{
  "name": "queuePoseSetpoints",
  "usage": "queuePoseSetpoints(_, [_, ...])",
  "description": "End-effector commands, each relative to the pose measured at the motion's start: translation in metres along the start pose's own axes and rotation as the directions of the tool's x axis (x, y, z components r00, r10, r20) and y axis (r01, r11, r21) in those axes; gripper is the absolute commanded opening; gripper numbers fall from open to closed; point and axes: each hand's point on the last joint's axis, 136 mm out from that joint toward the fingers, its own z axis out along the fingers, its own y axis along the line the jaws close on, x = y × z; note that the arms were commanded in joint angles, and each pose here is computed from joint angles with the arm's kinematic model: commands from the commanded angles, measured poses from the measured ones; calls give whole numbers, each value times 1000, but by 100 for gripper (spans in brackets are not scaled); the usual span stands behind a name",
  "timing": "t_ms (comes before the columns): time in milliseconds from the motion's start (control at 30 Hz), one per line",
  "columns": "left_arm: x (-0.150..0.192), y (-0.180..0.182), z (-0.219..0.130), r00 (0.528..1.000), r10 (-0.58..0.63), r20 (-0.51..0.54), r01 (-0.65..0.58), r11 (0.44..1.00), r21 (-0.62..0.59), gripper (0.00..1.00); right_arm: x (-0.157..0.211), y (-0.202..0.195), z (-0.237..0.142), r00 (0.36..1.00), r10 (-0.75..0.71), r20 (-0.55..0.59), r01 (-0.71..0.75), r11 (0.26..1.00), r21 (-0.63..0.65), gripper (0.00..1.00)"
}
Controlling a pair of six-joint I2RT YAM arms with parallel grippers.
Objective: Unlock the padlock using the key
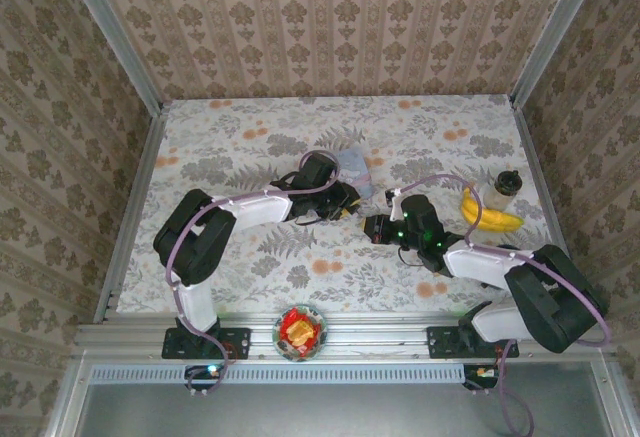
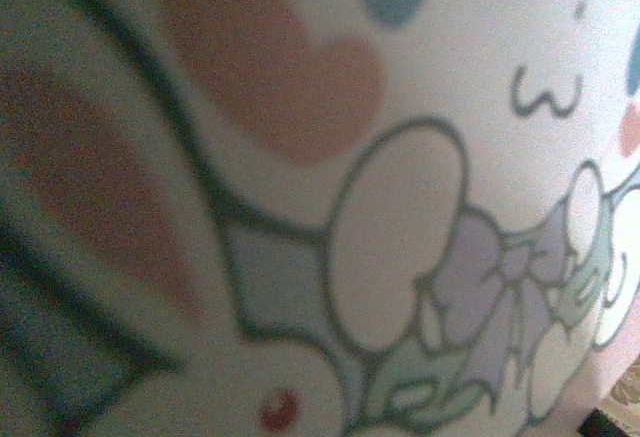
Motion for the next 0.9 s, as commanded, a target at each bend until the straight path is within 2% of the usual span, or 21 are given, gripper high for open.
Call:
queuePoseSetpoints(0, [14, 40, 10, 986, -145, -85, 135, 984, -114, 20, -2, 2, 5, 1000, -5, 3, 5, 1000, -1, 0])
queuePoseSetpoints(867, [16, 43, 14, 984, -150, -96, 138, 983, -122, 20, -12, 9, 5, 999, -13, 29, 14, 1000, -19, 0])
